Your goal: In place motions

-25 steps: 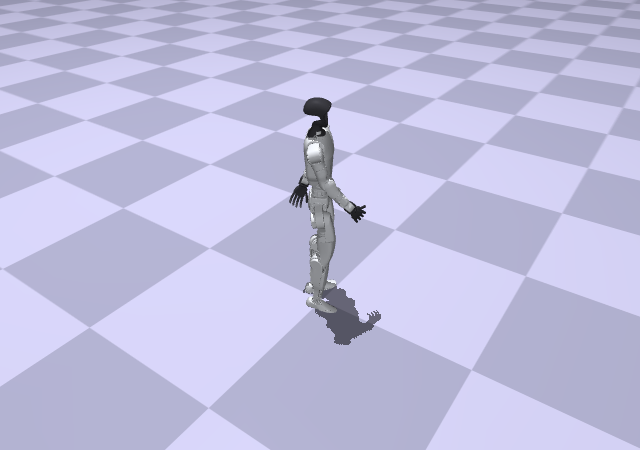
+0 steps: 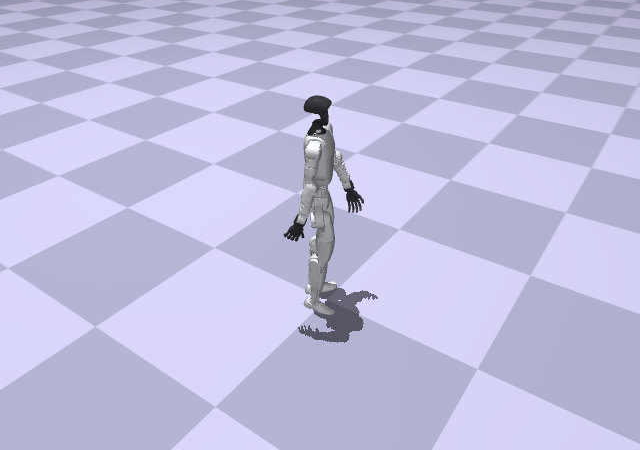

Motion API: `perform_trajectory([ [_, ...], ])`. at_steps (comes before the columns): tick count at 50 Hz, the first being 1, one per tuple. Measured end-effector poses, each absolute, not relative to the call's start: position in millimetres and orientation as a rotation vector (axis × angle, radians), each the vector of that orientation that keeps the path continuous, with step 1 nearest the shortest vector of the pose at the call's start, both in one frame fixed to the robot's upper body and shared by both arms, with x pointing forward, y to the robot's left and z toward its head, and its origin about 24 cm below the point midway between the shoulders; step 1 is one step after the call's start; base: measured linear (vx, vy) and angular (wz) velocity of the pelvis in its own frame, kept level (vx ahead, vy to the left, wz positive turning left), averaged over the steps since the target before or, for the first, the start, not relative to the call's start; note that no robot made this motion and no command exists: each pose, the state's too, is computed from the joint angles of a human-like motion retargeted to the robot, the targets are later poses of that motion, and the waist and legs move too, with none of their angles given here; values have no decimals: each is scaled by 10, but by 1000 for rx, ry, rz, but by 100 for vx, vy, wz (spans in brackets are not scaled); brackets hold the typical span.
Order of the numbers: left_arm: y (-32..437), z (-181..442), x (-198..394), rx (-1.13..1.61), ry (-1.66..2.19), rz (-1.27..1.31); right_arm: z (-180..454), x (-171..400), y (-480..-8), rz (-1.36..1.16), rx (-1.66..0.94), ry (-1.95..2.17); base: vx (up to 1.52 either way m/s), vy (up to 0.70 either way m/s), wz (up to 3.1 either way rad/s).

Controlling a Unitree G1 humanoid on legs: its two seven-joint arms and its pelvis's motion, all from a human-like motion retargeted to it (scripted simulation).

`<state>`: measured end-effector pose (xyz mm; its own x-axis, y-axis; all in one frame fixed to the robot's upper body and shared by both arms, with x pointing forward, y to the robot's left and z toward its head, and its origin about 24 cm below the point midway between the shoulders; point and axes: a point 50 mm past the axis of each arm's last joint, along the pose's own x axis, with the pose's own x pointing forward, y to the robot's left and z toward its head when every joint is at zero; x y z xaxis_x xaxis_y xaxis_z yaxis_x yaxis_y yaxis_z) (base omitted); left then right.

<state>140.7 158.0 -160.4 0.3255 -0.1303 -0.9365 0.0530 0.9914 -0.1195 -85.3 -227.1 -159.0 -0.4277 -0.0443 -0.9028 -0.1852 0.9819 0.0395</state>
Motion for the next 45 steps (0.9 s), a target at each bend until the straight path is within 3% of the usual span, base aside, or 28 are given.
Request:
perform_trajectory([
  [5, 1572, -1543, 1575, -11, 1174, -154, -1561, -921, -2305, 99, -175, 2031, 0, 0, 0],
  [10, 1606, -1644, 1279, 12, 1259, -164, -1653, -616, -2181, 168, -197, 1944, 0, 0, 0],
  [18, 1648, -1812, 48, -71, 1634, -84, -1788, 472, -1664, 417, -250, 1569, 0, 0, 0],
  [25, 1620, -1607, -1141, -305, 1968, 85, -1528, 1533, -1072, 636, -281, 1130, 0, 0, 0],
  [30, 1583, -1453, -1563, -393, 2083, 148, -1322, 1881, -848, 729, -336, 938, 0, 0, 0],
  [37, 1586, -1590, -1180, -354, 2006, 151, -1424, 1685, -932, 716, -365, 978, -1, -1, 0],
  [45, 1660, -1784, 408, -245, 1575, 50, -1774, 640, -1628, 595, -419, 1494, -3, -2, 1],
])
